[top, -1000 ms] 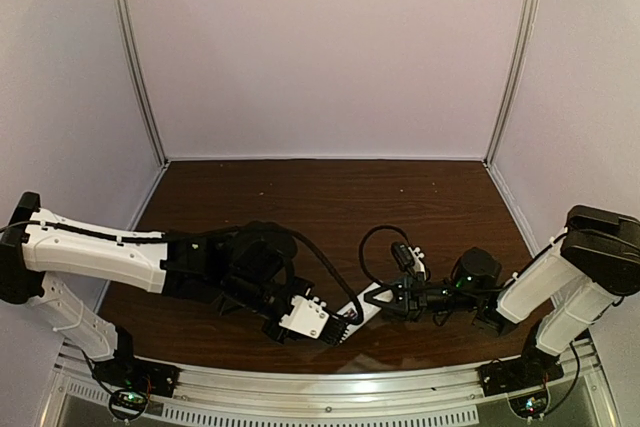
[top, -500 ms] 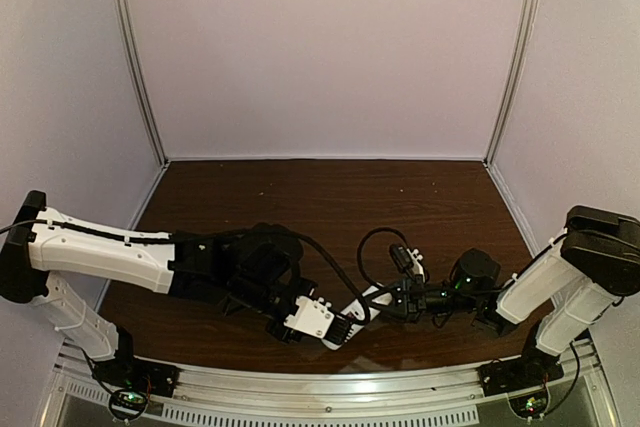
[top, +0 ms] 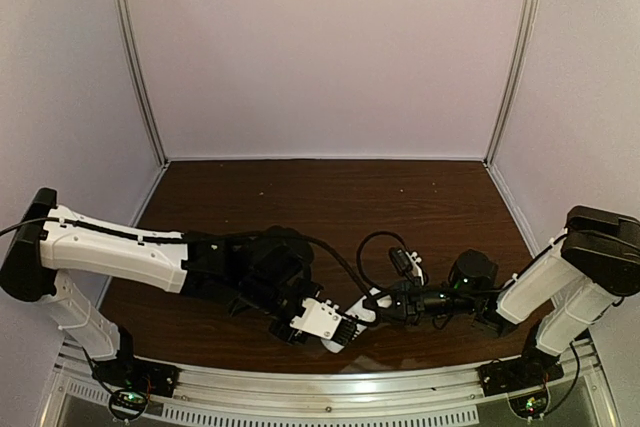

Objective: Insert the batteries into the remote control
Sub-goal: Load the battery into the battery compartment.

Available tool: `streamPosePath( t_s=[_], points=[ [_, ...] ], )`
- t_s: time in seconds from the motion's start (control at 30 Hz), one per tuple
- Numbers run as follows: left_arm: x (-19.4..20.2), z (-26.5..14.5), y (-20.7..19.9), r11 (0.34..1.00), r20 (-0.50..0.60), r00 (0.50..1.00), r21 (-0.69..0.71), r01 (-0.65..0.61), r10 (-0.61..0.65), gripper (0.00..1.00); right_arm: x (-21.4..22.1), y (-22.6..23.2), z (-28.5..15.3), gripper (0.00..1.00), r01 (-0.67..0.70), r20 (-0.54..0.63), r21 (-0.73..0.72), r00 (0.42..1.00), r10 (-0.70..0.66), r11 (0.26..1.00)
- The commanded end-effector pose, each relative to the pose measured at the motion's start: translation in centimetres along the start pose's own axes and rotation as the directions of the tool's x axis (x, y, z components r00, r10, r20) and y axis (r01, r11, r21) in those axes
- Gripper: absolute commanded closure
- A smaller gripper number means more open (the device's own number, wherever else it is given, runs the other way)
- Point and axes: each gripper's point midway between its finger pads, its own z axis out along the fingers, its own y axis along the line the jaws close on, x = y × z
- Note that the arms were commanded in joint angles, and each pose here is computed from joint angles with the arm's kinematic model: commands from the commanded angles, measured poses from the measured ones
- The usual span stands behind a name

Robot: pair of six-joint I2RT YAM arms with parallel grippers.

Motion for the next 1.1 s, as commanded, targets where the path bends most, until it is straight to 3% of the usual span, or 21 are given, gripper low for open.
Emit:
streamPosePath(
  t_s=[0.0, 0.67, 1.07],
  points=[
    [0.9, 1.2, 0.6, 1.000, -0.056, 0.998, -0.009, 0.028, -0.029, 0.93, -0.8, 4.9, 0.5, 1.00, 0.097, 0.026, -0.150, 0.995, -0.094, 0.984],
    [2.6, 2.7, 0.1, 0.997, -0.157, 0.986, 0.049, 0.064, -0.055, 0.88, -0.6, 5.5, 0.4, 1.00, 0.096, 0.027, -0.171, 0.995, -0.093, 0.981],
    [3.5, 3.5, -0.9, 0.990, -0.203, 0.977, 0.114, 0.082, -0.057, 0.91, -1.0, 6.3, 0.5, 1.00, 0.106, 0.032, -0.186, 0.994, -0.102, 0.977]
  ],
)
